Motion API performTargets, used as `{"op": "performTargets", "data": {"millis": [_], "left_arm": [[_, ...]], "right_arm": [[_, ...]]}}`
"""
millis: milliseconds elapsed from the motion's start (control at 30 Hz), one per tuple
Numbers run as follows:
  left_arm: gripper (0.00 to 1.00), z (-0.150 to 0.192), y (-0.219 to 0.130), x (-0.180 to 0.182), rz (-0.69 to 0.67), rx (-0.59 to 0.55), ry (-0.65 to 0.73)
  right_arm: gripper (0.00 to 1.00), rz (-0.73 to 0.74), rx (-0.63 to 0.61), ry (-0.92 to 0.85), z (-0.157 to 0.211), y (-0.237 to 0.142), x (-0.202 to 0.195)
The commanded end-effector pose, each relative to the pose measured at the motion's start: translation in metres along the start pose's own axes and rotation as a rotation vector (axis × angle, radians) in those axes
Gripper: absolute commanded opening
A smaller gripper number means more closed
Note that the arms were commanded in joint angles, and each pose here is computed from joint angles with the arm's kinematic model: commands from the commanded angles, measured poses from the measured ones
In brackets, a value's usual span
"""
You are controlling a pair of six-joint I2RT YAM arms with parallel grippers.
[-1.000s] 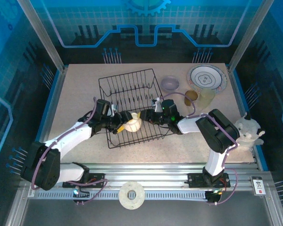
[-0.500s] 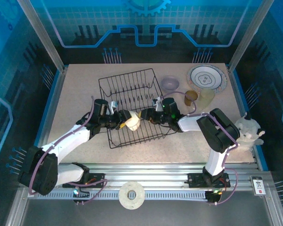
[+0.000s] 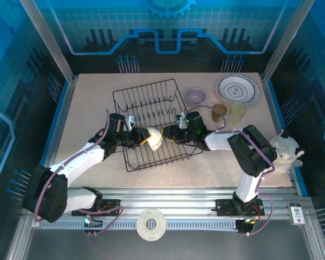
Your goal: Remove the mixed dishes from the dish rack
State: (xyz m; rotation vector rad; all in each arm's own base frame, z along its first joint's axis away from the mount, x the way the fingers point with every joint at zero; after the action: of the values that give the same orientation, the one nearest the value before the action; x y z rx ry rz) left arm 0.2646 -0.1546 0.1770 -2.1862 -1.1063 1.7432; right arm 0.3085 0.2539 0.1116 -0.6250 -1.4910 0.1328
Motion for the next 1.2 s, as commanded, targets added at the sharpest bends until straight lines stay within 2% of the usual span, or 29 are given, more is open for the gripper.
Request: {"op": "performTargets", "data": {"millis": [0, 133, 400, 467, 700, 833, 933, 1167], "left_arm": [[0.14, -0.009, 0.003, -0.019, 0.070, -0.017, 0.051], [0.00, -0.011, 0.004, -0.021, 0.079, -0.023, 0.068], [0.00, -0.017, -0.001, -0.034, 0.092, -0.032, 0.134], [0.00, -0.019, -0.006, -0.040, 0.090, -0.034, 0.164], [0.00, -0.029, -0.022, -0.064, 0.078, -0.042, 0.305], [0.00, -0.036, -0.027, -0.075, 0.063, -0.049, 0.426], [0.00, -0.038, -0.028, -0.089, 0.122, -0.036, 0.579], [0.00, -0.036, -0.026, -0.107, 0.116, -0.009, 0.954]], "right_arm": [[0.49, 0.081, 0.085, 0.042, 0.015, 0.003, -0.018], [0.49, 0.085, 0.082, 0.037, 0.014, 0.001, -0.016], [0.50, 0.139, 0.038, -0.019, 0.008, -0.017, 0.004], [0.52, 0.140, 0.008, -0.064, 0.002, -0.025, 0.024], [0.63, 0.196, -0.087, -0.184, -0.002, -0.070, 0.064], [0.72, 0.217, -0.126, -0.236, -0.004, -0.099, 0.082], [0.80, 0.251, -0.121, -0.283, -0.003, -0.117, 0.091], [0.96, 0.316, -0.125, -0.376, -0.003, -0.145, 0.105]]}}
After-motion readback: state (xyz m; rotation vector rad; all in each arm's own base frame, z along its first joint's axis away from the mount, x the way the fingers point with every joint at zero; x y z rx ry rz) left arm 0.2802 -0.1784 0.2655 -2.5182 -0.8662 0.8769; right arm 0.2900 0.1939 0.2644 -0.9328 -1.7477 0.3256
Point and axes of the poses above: each hand's point on the last joint's axis, 136 mm out from that joint toward the fingers, its own y axis out along the fingers, its own x axis along the line the jaws close on, z = x × y, the point moved 7 cm from there along -y, back along the fingers, and after that the axes turned 13 degrees about y, right-handed, at the moved point
